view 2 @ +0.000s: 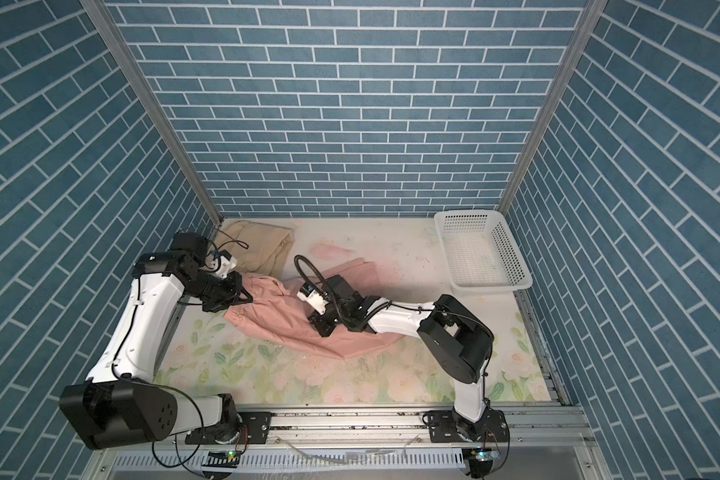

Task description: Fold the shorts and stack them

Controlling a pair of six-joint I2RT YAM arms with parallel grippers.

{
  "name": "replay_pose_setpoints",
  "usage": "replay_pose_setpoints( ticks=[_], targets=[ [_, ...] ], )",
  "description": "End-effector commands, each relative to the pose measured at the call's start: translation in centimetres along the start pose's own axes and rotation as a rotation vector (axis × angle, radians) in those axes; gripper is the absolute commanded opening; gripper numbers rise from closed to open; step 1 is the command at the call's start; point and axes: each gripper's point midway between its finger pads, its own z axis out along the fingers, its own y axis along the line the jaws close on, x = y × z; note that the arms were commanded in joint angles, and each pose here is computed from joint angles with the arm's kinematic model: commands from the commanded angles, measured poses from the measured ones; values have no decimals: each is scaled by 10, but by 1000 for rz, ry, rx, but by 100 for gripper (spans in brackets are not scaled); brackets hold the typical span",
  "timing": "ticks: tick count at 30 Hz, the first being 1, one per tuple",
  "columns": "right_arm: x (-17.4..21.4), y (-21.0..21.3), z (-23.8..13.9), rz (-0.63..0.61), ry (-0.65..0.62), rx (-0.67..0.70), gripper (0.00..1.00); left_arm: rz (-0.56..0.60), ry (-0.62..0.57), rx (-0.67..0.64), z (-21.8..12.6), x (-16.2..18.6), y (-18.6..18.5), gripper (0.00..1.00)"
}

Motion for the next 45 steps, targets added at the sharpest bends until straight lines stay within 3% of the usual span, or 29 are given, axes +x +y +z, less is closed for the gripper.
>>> replay_pose_setpoints(
  ticks=[1, 6, 11, 17, 27, 34, 39, 45],
  targets=[
    [-1, 44, 29, -47, 11, -128, 0, 32, 24, -44, -10, -1, 4, 0],
    [-19, 52, 59, 30, -29, -160, 0, 44, 1, -31, -21, -11, -4, 0],
    [-50, 24, 34, 65, -150, -108, 0, 65, 22, -31, -20, -5, -3, 0],
    [-55, -15, 26, 113, -182, -67, 0, 113, -2, -7, -27, 0, -9, 0],
    [-74, -38, 88, 137, -214, -73, 0, 167, -8, 59, -28, 12, -21, 0],
    [-90, -49, 125, 187, -242, -99, 0, 199, 29, 33, -16, 20, -22, 0],
    [-99, -55, 100, 146, -251, -44, 0, 207, 35, 0, -7, 18, -24, 0],
    [-83, -54, 25, 124, -257, 6, 0, 187, 28, -65, -8, 10, -15, 0]
  ],
)
